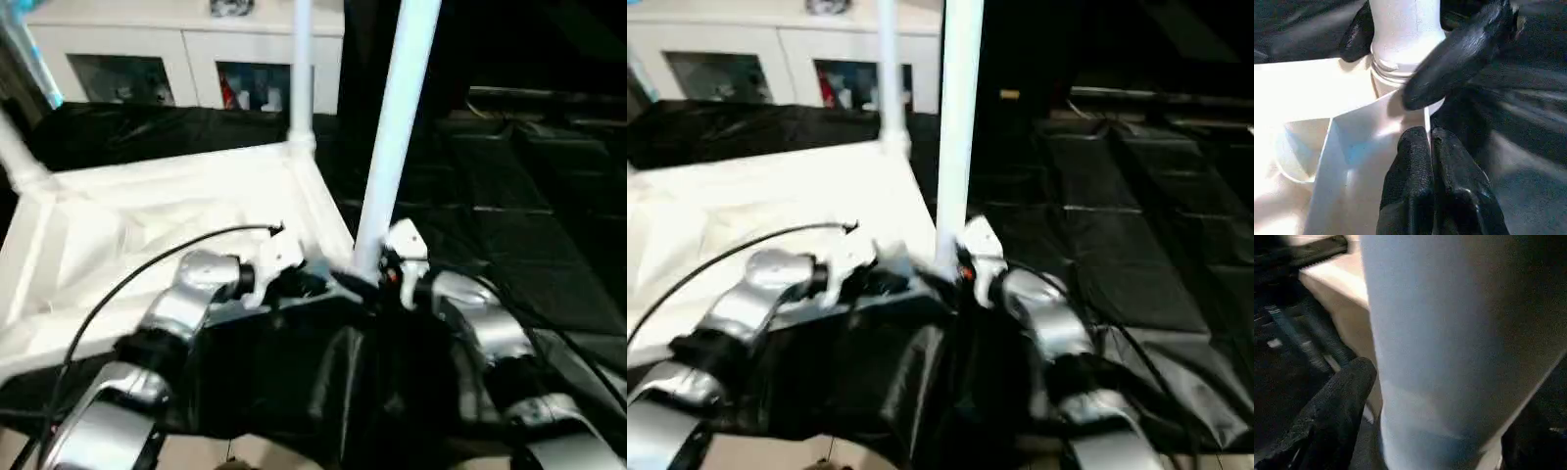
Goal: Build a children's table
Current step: Rotate leg to tighten
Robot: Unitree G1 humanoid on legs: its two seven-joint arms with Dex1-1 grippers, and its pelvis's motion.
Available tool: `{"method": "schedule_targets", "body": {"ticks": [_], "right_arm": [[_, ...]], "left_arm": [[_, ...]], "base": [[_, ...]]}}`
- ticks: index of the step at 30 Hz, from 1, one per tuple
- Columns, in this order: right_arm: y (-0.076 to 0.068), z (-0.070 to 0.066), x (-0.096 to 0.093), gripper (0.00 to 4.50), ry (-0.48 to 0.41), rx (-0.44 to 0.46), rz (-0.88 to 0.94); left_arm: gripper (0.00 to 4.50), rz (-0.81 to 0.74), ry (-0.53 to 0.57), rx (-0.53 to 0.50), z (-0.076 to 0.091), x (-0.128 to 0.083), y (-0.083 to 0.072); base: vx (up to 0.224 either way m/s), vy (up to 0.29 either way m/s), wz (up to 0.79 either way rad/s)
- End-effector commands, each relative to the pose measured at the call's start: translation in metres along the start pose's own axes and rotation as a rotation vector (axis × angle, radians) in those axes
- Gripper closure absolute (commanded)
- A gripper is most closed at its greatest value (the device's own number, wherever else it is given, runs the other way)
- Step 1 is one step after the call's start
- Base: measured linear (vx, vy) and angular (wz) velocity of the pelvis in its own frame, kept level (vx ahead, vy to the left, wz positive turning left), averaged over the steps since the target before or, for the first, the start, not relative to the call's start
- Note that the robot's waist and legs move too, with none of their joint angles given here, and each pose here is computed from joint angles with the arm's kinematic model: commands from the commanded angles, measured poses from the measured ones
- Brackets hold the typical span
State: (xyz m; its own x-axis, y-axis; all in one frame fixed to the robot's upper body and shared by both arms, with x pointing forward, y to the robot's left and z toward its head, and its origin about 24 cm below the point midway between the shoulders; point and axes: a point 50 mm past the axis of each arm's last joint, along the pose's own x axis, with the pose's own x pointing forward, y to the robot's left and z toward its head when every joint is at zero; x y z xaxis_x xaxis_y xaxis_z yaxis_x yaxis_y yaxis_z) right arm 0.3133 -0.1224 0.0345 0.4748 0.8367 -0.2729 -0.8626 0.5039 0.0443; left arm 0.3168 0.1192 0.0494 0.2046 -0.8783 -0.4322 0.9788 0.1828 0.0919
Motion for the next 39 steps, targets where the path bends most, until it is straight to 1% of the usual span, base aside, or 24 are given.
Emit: {"method": "schedule_targets", "body": {"ticks": [1,2,3,5,12,16,17,18,19,20,21,22,24,25,26,27,29,31,32,34,35,36,37,39], "right_arm": [[0.01,-0.001,0.002,0.85,0.011,0.008,0.113],[0.011,-0.001,0.001,0.85,0.013,0.008,0.125],[0.011,-0.001,0.001,1.0,0.014,0.008,0.128],[0.012,0.0,-0.001,1.0,0.007,0.014,0.146],[0.019,0.0,0.001,1.66,0.005,0.029,0.192],[0.021,-0.002,0.004,1.81,-0.003,0.047,0.169],[0.02,-0.004,0.008,1.84,-0.017,0.078,0.104],[0.02,-0.004,0.009,1.85,-0.016,0.08,0.096],[0.017,-0.008,0.014,1.85,-0.013,0.105,0.004],[0.017,-0.008,0.014,1.85,-0.013,0.105,0.004],[0.016,-0.013,0.021,1.85,-0.007,0.142,-0.1],[0.016,-0.013,0.021,1.85,-0.007,0.142,-0.1],[0.014,-0.017,0.027,1.86,0.015,0.182,-0.192],[0.013,-0.019,0.03,1.86,0.017,0.21,-0.237],[0.011,-0.02,0.039,1.86,0.016,0.273,-0.35],[0.011,-0.02,0.039,1.86,0.016,0.273,-0.35],[0.012,-0.018,0.046,1.86,0.01,0.308,-0.396],[0.014,-0.014,0.055,1.86,0.009,0.317,-0.434],[0.017,-0.009,0.062,1.86,0.006,0.273,-0.425],[0.02,-0.006,0.065,1.86,0.01,0.188,-0.398],[0.022,-0.005,0.065,1.86,-0.016,0.205,-0.359],[0.022,-0.004,0.065,1.51,-0.022,0.214,-0.356],[0.021,-0.003,0.061,1.16,-0.049,0.245,-0.329],[0.018,-0.004,0.052,1.14,-0.04,0.204,-0.283]], "left_arm": [[4.5,-0.082,-0.04,0.041,0.011,0.003,-0.006],[4.5,-0.091,-0.036,0.039,0.01,0.001,-0.007],[4.5,-0.093,-0.034,0.039,0.009,0.001,-0.007],[4.5,-0.109,-0.026,0.03,0.008,-0.001,-0.008],[4.5,-0.131,-0.028,0.019,0.007,-0.003,-0.011],[4.5,-0.085,-0.023,0.01,0.006,-0.001,-0.008],[4.5,-0.021,-0.017,0.007,0.007,0.002,-0.003],[4.5,-0.015,-0.018,0.005,0.007,0.002,-0.002],[4.5,0.046,-0.028,-0.007,0.01,0.007,0.004],[4.5,0.046,-0.028,-0.007,0.01,0.007,0.004],[4.5,0.102,-0.038,-0.024,0.016,0.014,0.009],[4.5,0.102,-0.038,-0.024,0.016,0.014,0.009],[4.5,0.16,-0.034,-0.031,0.021,0.021,0.014],[4.5,0.191,-0.032,-0.034,0.023,0.024,0.017],[4.5,0.271,-0.028,-0.053,0.029,0.033,0.023],[4.5,0.271,-0.028,-0.053,0.029,0.033,0.023],[4.5,0.308,-0.033,-0.062,0.034,0.039,0.026],[4.5,0.325,-0.045,-0.063,0.038,0.045,0.026],[4.5,0.309,-0.048,-0.044,0.039,0.048,0.024],[4.5,0.279,-0.04,-0.018,0.038,0.05,0.02],[4.5,0.246,-0.048,-0.007,0.038,0.051,0.017],[4.5,0.242,-0.05,-0.006,0.037,0.051,0.016],[4.5,0.219,-0.057,-0.004,0.036,0.05,0.014],[4.5,0.216,-0.053,-0.005,0.034,0.049,0.013]], "base": [[0.0,0.0,0.0],[0.0,0.0,0.0],[0.0,0.0,0.0],[0.0,0.0,0.0],[0.0,0.0,0.0],[0.0,0.0,0.0],[0.0,0.0,0.0],[0.0,0.0,0.0],[0.0,0.0,0.0],[0.0,0.0,0.0],[0.0,0.0,0.0],[0.0,0.0,0.0],[0.0,0.0,0.0],[0.0,0.0,0.0],[0.0,0.0,0.0],[0.0,0.0,0.0],[0.0,0.0,0.0],[0.0,0.0,0.0],[0.0,0.0,0.0],[0.0,0.0,0.0],[0.0,0.0,0.0],[0.0,0.0,0.0],[0.0,0.0,0.0],[0.0,0.0,0.0]]}}
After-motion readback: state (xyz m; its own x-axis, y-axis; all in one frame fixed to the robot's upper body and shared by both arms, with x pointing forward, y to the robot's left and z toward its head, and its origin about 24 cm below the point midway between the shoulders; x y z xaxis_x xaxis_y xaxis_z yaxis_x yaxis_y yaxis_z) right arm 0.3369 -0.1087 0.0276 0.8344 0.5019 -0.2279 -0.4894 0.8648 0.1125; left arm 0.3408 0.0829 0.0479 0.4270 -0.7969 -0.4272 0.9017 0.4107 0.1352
